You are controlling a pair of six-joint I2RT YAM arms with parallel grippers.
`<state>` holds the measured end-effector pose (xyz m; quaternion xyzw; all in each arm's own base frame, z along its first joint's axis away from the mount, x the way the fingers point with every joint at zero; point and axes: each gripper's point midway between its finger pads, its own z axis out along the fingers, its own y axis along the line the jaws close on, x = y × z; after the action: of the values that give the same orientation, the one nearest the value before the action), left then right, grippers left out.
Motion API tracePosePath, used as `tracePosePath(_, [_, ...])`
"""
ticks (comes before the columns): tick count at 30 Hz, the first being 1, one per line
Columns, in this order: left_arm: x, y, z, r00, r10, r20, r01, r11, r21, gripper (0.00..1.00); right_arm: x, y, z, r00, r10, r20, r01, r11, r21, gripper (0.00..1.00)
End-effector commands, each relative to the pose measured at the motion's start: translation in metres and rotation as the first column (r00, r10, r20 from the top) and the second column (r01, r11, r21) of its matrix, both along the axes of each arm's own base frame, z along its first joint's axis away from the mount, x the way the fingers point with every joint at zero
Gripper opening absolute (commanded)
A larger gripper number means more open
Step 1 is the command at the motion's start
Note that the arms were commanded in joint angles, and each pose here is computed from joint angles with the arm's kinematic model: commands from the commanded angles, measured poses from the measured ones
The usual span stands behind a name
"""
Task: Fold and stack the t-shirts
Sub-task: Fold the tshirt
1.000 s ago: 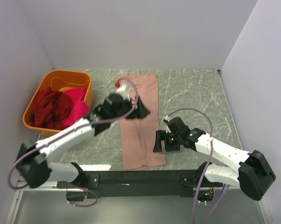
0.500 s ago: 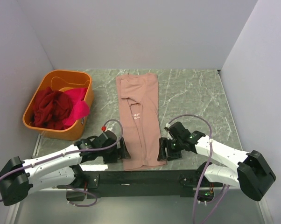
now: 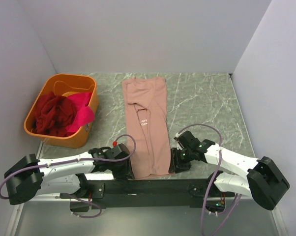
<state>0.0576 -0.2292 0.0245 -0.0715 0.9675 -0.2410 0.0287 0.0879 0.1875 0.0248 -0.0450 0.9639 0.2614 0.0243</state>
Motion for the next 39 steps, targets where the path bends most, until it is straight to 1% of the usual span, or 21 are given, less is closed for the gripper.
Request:
tracePosePath(1, [0.010, -0.011, 0.003, 0.999, 0.019, 0.036, -0.018, 0.999, -0.027, 0.45, -0.001, 0.003, -0.002, 1.000, -0.006, -0.016, 0.007, 1.000, 0.015, 0.47])
tracePosePath(4, [0.014, -0.005, -0.001, 0.998, 0.032, 0.051, -0.033, 0.999, 0.015, 0.37, 0.000, 0.004, -0.005, 1.000, -0.004, -0.014, 0.005, 1.000, 0.019, 0.45])
tracePosePath(6, [0.019, -0.009, 0.001, 0.997, 0.034, 0.075, -0.034, 0.999, 0.009, 0.32, 0.000, 0.005, -0.006, 1.000, -0.002, -0.017, 0.002, 1.000, 0.025, 0.43])
tracePosePath(7, [0.021, -0.010, 0.000, 0.996, 0.030, 0.080, -0.031, 0.999, 0.015, 0.32, 0.001, 0.006, -0.007, 1.000, 0.000, -0.016, 0.001, 1.000, 0.025, 0.42])
tracePosePath(8, [0.024, -0.013, 0.002, 0.995, 0.024, 0.093, -0.025, 1.000, 0.012, 0.32, 0.002, 0.006, -0.006, 1.000, 0.002, -0.014, -0.002, 1.000, 0.026, 0.38])
tracePosePath(10, [0.028, -0.014, -0.001, 0.994, 0.006, 0.105, -0.009, 0.999, 0.037, 0.29, 0.004, 0.006, -0.007, 1.000, 0.005, -0.010, -0.004, 1.000, 0.017, 0.36])
tracePosePath(11, [0.030, -0.018, 0.002, 0.994, -0.003, 0.111, -0.001, 0.999, 0.033, 0.27, 0.004, 0.006, -0.006, 1.000, 0.008, -0.005, -0.007, 1.000, 0.016, 0.31])
tracePosePath(14, [0.031, -0.021, 0.001, 0.993, -0.026, 0.112, 0.021, 0.999, 0.046, 0.20, 0.006, 0.005, -0.006, 1.000, 0.006, -0.001, -0.006, 1.000, 0.011, 0.27])
tracePosePath(15, [0.032, -0.021, 0.001, 0.993, -0.031, 0.115, 0.026, 0.999, 0.047, 0.11, 0.007, 0.006, -0.006, 1.000, 0.004, 0.002, -0.004, 1.000, 0.010, 0.21])
tracePosePath(16, [0.032, -0.021, 0.000, 0.993, -0.035, 0.117, 0.029, 0.998, 0.054, 0.03, 0.008, 0.006, -0.005, 1.000, 0.003, 0.005, -0.003, 1.000, 0.013, 0.18])
tracePosePath(17, [0.034, -0.024, 0.003, 0.992, -0.041, 0.123, 0.035, 0.998, 0.048, 0.01, 0.008, 0.007, -0.004, 1.000, 0.004, 0.007, -0.004, 1.000, 0.018, 0.12])
tracePosePath(20, [0.040, -0.027, 0.014, 0.986, -0.057, 0.156, 0.049, 0.997, 0.052, 0.01, 0.013, 0.012, 0.004, 1.000, 0.007, 0.025, -0.008, 0.999, 0.039, 0.02])
tracePosePath(21, [0.041, -0.027, 0.017, 0.985, -0.056, 0.166, 0.049, 0.998, 0.047, 0.01, 0.016, 0.013, 0.007, 0.999, 0.007, 0.040, -0.009, 0.999, 0.043, 0.01])
tracePosePath(25, [0.048, -0.028, 0.039, 0.977, -0.032, 0.209, 0.029, 0.999, 0.017, 0.01, 0.032, 0.013, 0.022, 0.993, -0.004, 0.118, 0.002, 1.000, 0.020, 0.00])
tracePosePath(29, [0.061, -0.025, 0.053, 0.971, 0.004, 0.240, -0.001, 1.000, -0.013, 0.01, 0.074, 0.025, 0.052, 0.960, -0.051, 0.276, 0.042, 0.998, 0.037, 0.00])
tracePosePath(30, [0.073, -0.019, 0.054, 0.969, 0.042, 0.245, -0.040, 0.999, -0.013, 0.01, 0.085, 0.028, 0.058, 0.950, -0.071, 0.305, 0.062, 0.997, 0.041, 0.00])
tracePosePath(32, [0.087, -0.015, 0.059, 0.960, 0.062, 0.274, -0.058, 0.998, -0.022, 0.01, 0.111, 0.033, 0.073, 0.919, -0.116, 0.378, 0.109, 0.993, 0.040, 0.00])
tracePosePath(33, [0.107, -0.008, 0.062, 0.940, 0.114, 0.320, -0.114, 0.993, -0.019, 0.01, 0.119, 0.036, 0.079, 0.909, -0.128, 0.398, 0.119, 0.992, 0.049, 0.00])
tracePosePath(34, [0.119, -0.008, 0.069, 0.928, 0.130, 0.349, -0.129, 0.991, -0.026, 0.01, 0.132, 0.042, 0.093, 0.888, -0.139, 0.438, 0.120, 0.990, 0.070, 0.00])
tracePosePath(36, [0.144, -0.001, 0.079, 0.897, 0.175, 0.405, -0.180, 0.983, -0.025, 0.01, 0.155, 0.039, 0.097, 0.863, -0.173, 0.474, 0.172, 0.984, 0.046, 0.00])
tracePosePath(39, [0.179, -0.003, 0.096, 0.845, 0.239, 0.478, -0.224, 0.970, -0.089, 0.01, 0.201, 0.045, 0.123, 0.798, -0.241, 0.552, 0.242, 0.968, 0.073, 0.00])
